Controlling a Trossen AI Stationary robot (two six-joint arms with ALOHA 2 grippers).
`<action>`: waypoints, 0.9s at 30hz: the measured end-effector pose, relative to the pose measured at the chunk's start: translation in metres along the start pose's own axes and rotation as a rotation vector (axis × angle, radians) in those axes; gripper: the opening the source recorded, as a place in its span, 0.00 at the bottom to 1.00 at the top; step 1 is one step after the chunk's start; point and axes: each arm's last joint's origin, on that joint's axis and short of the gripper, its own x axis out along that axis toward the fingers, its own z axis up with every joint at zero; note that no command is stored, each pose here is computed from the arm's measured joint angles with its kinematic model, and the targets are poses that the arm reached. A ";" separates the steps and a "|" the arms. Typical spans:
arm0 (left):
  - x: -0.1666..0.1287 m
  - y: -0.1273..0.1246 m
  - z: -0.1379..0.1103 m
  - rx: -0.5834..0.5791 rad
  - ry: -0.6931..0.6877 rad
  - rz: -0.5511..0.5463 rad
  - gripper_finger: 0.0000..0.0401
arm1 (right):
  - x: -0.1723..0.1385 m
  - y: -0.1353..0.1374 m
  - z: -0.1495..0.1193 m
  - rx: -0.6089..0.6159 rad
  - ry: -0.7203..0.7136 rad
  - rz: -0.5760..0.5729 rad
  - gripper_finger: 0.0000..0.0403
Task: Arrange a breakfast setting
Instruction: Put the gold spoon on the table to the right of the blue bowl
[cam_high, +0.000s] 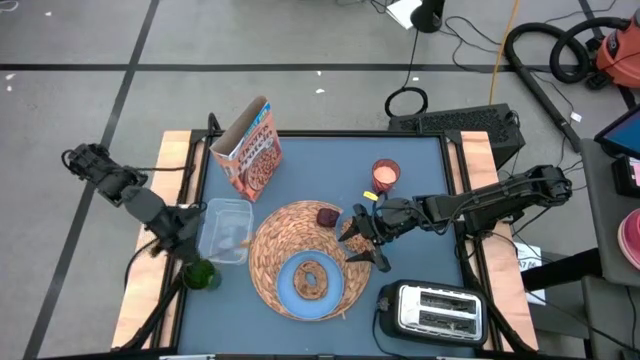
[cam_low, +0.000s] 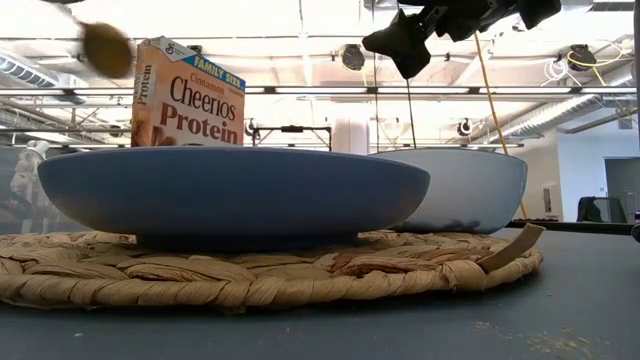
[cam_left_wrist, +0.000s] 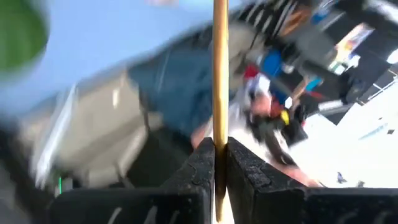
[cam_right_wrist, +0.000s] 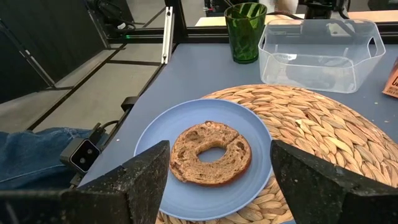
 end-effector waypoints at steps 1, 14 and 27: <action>0.004 -0.002 0.002 0.054 -0.051 -0.011 0.05 | 0.000 0.000 0.000 0.000 0.000 0.000 0.67; 0.095 -0.026 0.038 0.576 -0.707 0.202 0.05 | -0.005 -0.021 0.002 0.362 -0.029 -0.071 0.67; 0.194 -0.045 0.097 0.830 -0.945 0.332 0.05 | -0.027 -0.063 0.015 0.572 -0.219 -0.298 0.67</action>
